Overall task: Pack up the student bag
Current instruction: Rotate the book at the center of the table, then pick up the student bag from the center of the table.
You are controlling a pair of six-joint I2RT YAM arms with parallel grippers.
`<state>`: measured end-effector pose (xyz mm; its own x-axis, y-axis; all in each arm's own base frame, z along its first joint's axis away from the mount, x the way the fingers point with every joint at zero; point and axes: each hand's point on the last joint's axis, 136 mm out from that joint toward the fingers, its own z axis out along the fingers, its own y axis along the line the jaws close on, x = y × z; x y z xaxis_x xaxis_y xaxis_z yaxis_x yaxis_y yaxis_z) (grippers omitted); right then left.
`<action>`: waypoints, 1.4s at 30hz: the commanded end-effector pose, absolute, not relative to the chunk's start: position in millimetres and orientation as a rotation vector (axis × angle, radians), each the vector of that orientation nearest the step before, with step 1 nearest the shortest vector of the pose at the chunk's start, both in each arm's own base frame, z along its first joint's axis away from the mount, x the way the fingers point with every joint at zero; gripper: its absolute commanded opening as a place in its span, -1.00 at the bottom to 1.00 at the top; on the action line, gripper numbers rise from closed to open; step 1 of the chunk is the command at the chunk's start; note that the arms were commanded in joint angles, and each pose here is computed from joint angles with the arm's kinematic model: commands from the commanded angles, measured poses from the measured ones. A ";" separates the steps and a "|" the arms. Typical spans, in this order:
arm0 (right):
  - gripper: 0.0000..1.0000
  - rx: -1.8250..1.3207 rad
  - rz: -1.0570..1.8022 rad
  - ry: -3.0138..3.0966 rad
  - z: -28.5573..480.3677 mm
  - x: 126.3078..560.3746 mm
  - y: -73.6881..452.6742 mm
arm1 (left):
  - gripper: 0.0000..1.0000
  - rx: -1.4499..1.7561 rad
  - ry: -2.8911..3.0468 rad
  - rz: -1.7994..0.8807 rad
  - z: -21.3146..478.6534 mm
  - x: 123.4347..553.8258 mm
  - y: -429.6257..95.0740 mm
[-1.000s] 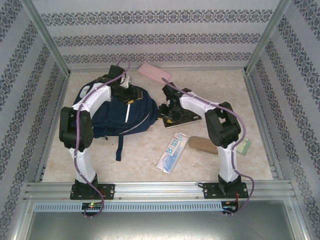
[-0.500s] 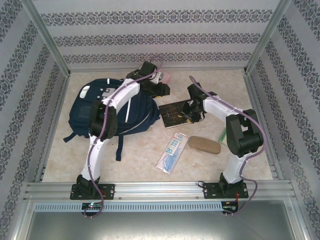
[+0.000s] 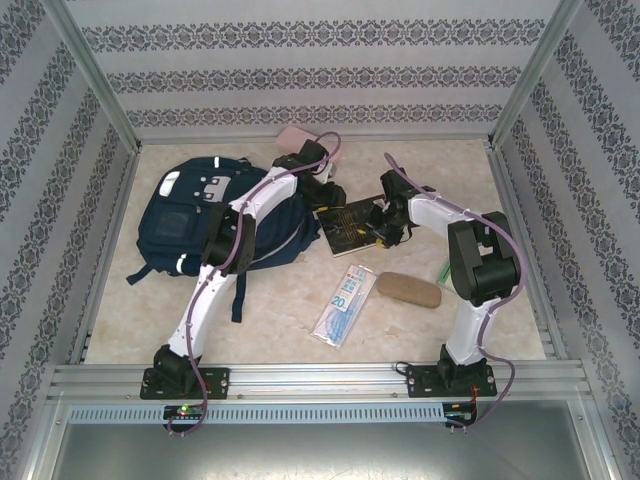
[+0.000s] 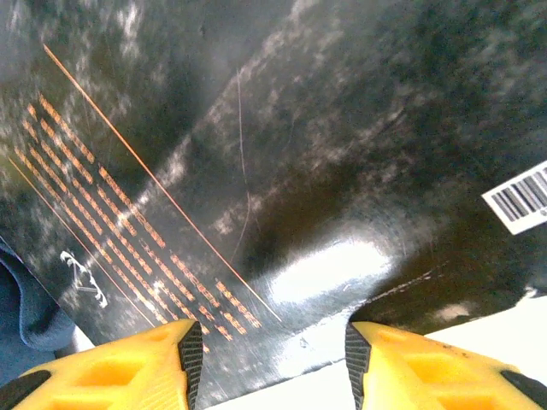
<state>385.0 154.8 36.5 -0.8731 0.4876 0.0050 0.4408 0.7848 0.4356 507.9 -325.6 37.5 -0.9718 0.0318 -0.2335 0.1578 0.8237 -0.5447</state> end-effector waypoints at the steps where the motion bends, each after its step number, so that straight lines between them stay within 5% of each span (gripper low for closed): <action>1: 0.02 0.755 0.604 2.838 25.1 411.0 138.0 | -0.03 0.177 2.895 -0.895 38.0 466.1 -335.2; 12: 0.02 0.672 0.504 2.844 35.9 439.1 117.5 | -0.05 0.151 2.894 -1.056 64.4 411.0 -353.0; 27: 0.05 0.474 0.184 2.869 55.6 411.1 91.5 | -0.03 0.019 2.856 -0.941 64.5 446.7 -337.4; 42: 0.04 0.437 0.259 2.984 17.0 408.0 107.4 | -0.01 -0.011 2.956 -0.857 19.5 449.3 -333.2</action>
<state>415.1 104.0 24.7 -0.9357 0.3295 -0.1257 0.3009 0.9319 0.2026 453.2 -344.4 36.1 -0.9944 -0.0114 -0.1053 0.0521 0.8129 -0.5801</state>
